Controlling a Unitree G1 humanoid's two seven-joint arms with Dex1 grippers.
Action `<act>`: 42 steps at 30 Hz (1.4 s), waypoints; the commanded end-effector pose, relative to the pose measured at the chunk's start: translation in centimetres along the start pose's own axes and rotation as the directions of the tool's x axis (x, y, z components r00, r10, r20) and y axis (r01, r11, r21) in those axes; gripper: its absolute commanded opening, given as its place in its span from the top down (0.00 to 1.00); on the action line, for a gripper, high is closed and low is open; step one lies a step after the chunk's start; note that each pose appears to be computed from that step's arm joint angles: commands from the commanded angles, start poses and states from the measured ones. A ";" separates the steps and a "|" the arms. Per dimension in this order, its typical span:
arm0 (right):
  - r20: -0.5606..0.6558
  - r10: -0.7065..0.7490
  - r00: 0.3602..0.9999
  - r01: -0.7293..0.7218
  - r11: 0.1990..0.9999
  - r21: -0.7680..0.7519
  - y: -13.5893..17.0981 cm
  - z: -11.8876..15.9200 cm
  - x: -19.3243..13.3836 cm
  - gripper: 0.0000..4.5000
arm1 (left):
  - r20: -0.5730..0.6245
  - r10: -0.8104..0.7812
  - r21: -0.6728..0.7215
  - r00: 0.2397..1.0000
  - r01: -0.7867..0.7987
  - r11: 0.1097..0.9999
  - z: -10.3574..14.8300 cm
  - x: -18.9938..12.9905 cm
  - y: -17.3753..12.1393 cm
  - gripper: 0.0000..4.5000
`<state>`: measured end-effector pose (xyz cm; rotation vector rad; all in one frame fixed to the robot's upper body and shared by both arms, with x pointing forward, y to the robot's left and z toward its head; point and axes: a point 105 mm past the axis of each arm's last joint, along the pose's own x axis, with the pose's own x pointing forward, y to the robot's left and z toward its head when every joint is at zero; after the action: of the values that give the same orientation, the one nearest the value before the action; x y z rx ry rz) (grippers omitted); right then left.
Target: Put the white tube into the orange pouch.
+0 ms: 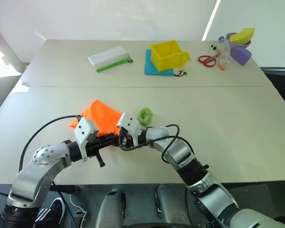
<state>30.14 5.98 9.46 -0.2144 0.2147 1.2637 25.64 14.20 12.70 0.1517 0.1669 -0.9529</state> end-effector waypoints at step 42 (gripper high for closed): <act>0.045 -0.380 0.924 0.379 0.925 0.036 -10.8 1.4 -10.1 0.01 | -0.053 -0.053 0.055 0.997 0.056 0.997 -1.1 -0.9 -0.6 1.00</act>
<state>37.37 -6.38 12.87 -0.1659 0.1791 0.8717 24.39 15.07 11.17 0.2074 0.2287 -1.0026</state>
